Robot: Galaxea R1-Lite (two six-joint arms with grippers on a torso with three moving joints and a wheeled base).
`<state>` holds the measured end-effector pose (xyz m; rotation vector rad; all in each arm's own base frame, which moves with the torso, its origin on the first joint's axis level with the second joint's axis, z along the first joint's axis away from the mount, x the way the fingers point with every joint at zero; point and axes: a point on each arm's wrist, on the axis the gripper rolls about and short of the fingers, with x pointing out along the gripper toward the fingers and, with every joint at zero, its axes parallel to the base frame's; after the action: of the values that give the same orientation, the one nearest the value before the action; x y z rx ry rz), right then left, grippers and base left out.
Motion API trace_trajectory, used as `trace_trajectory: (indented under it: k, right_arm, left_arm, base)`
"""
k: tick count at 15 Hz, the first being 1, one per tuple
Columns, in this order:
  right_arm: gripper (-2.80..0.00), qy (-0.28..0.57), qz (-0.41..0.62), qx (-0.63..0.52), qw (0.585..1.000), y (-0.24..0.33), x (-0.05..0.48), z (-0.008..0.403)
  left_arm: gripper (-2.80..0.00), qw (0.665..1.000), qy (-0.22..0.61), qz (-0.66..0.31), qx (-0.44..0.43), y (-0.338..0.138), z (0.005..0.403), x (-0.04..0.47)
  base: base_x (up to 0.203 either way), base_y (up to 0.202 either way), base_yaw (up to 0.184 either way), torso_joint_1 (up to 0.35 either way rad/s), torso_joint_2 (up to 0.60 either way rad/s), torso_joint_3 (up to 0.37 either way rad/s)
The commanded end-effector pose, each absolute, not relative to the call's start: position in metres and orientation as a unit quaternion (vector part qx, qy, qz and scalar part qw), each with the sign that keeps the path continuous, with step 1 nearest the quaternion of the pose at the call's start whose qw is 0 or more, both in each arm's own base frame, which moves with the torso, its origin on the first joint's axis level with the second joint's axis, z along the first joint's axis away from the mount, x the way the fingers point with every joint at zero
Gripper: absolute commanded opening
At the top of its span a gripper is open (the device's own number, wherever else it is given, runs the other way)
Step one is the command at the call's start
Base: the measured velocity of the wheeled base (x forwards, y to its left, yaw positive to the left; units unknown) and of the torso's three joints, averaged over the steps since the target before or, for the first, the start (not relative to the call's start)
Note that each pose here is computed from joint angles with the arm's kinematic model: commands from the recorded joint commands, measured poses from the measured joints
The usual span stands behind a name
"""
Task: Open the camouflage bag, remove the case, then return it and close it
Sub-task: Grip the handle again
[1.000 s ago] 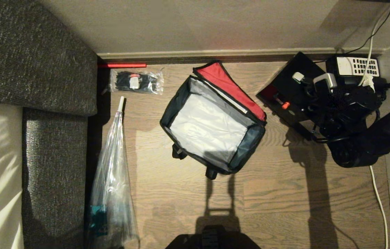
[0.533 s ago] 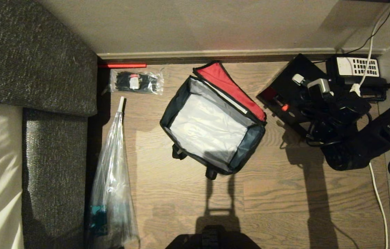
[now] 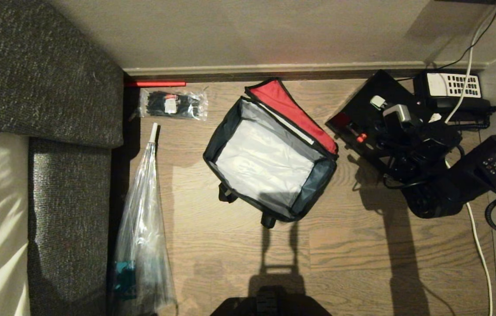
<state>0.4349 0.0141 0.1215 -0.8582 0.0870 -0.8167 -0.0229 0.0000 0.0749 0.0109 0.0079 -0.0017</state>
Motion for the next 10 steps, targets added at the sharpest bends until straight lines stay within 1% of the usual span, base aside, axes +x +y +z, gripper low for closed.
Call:
trace_trajectory:
  k: [1, 3, 10]
  right_arm:
    - [-2.8, 0.029, -0.391, -0.399, 0.829, 0.015, 0.437, 0.126]
    - [-2.8, 0.018, -0.398, -0.399, 0.826, 0.015, 0.432, 0.142]
    - [-2.8, -0.053, -0.441, -0.374, 0.814, 0.01, 0.382, 0.236]
  left_arm:
    - [-2.8, 1.0, 0.004, -0.001, 0.006, 0.0, 0.075, -0.023]
    - [-2.8, 1.0, 0.004, -0.001, 0.006, 0.0, 0.075, -0.023]
    - [-2.8, 1.0, 0.004, -0.001, 0.005, 0.0, 0.075, -0.023]
  base:
    - [0.0, 0.0, 0.0, 0.0, 0.0, 0.0]
    - [0.0, 0.0, 0.0, 0.0, 0.0, 0.0]
    - [0.0, 0.0, 0.0, 0.0, 0.0, 0.0]
